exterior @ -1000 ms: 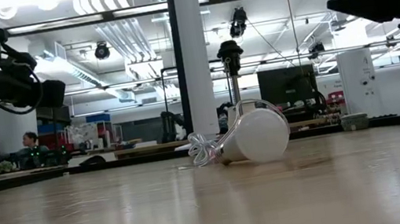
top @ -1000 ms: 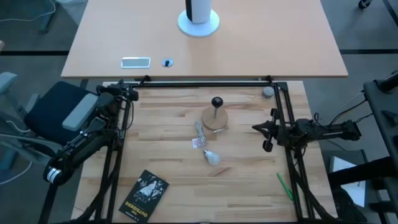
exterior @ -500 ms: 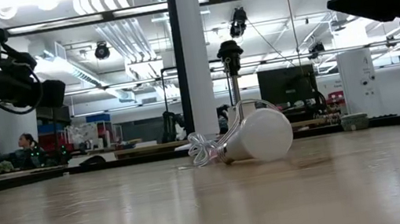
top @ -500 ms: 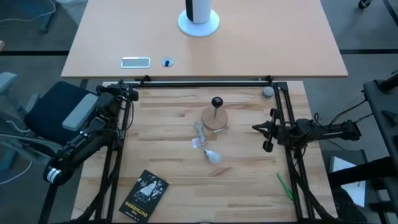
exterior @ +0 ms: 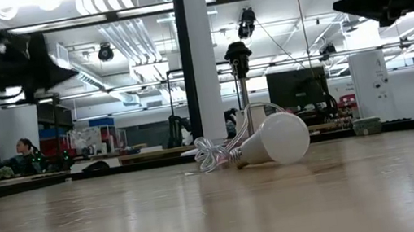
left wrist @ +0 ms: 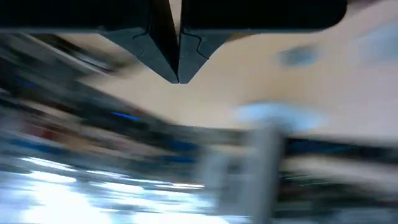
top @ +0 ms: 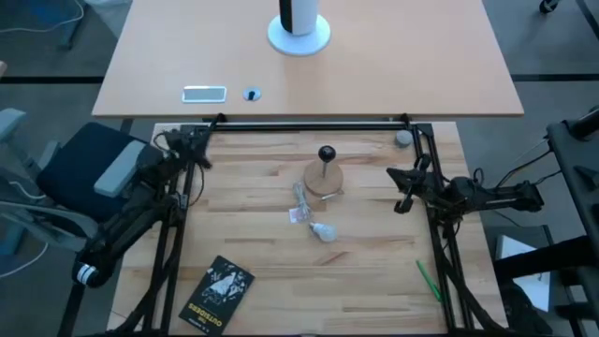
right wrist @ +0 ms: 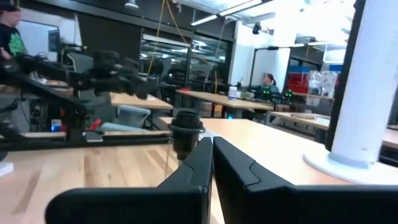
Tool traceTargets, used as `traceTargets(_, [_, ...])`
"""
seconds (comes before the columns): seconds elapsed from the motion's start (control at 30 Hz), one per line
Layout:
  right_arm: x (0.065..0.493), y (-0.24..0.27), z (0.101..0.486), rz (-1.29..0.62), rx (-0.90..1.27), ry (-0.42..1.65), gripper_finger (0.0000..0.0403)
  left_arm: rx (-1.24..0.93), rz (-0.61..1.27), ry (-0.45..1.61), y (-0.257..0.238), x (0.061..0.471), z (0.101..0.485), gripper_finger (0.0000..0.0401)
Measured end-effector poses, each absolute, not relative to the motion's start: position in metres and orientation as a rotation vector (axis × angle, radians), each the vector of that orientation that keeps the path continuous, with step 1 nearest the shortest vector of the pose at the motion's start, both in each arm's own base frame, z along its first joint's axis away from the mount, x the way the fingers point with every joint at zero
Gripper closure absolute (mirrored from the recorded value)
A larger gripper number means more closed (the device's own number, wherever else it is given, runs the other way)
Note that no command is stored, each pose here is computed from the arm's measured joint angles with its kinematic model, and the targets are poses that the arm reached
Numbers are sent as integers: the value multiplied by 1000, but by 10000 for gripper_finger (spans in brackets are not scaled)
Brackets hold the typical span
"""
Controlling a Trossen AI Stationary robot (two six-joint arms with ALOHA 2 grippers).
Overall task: Screw lightbulb
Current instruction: Insert the lightbulb into the lamp
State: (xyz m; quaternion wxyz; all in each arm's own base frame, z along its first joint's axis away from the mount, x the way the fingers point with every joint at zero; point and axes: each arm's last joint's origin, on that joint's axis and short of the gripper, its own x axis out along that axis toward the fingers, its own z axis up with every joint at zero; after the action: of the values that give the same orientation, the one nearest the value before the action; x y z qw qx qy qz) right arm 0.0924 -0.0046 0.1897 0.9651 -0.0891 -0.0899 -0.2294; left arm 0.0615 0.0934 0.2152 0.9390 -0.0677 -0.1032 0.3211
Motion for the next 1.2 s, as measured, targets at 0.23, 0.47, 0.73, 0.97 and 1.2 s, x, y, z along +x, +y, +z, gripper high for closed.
traceTargets(0.23, [92,-10,191,-569,-93,-201,394,37,152,-408,58,58,249,401])
traceTargets(0.47, [99,-21,188,-690,21,-198,394,30,160,-503,55,68,252,401])
traceTargets(0.73, [115,-30,213,-672,39,-160,394,21,132,-336,63,120,250,401])
traceTargets(0.97, [140,-33,235,-654,-52,-15,394,44,66,-188,67,173,256,401])
traceTargets(1.2, [159,-36,239,-645,-102,125,394,0,-108,-108,71,199,253,401])
